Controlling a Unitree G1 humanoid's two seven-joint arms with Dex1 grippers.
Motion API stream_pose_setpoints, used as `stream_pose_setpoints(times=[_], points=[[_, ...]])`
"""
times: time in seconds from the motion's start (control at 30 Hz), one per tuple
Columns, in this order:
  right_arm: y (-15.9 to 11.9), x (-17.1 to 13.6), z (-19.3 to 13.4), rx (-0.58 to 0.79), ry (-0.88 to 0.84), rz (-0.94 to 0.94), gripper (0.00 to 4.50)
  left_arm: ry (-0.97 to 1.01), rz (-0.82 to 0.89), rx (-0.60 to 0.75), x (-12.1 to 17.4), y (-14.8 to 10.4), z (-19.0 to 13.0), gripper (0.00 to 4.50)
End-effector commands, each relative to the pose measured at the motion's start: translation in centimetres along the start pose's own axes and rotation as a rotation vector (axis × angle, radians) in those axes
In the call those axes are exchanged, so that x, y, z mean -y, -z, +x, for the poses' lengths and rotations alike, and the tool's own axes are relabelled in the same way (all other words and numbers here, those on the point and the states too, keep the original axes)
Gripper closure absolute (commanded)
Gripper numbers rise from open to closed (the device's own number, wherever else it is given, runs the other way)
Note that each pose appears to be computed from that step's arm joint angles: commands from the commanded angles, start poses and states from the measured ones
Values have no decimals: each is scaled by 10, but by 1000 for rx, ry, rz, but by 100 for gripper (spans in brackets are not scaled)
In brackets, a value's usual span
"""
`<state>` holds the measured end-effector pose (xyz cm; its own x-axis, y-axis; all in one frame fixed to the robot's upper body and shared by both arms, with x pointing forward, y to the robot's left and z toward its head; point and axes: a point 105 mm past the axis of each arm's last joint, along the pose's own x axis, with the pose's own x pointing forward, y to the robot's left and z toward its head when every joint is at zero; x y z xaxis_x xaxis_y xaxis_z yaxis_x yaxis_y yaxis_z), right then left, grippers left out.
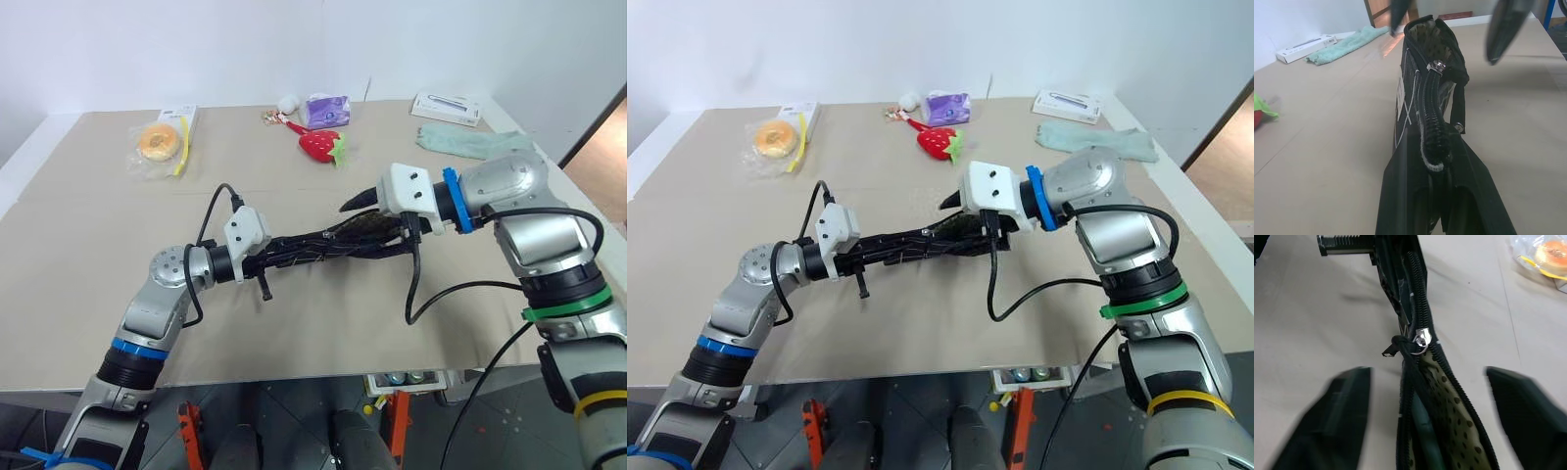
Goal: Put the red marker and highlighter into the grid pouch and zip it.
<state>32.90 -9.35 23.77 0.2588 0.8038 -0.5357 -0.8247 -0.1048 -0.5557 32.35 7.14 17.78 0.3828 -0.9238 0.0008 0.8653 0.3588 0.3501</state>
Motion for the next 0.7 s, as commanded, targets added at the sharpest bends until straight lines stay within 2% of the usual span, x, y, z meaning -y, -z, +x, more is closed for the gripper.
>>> stream_pose_setpoints(times=[0.03, 0.17, 0.47, 0.7], points=[[-3, 1, -3, -6, 4, -31, 262, -11, 40, 43, -1, -15, 0, 450], [-2, 1, -4, -9, 1, -31, 445, -13, 40, 43, -1, -15, 0, 450], [2, 8, -18, -24, 37, -11, 445, -19, 39, 46, -2, -15, 1, 450], [38, 22, -58, -153, 153, 67, 445, -22, 37, 45, -1, -14, -1, 450]])
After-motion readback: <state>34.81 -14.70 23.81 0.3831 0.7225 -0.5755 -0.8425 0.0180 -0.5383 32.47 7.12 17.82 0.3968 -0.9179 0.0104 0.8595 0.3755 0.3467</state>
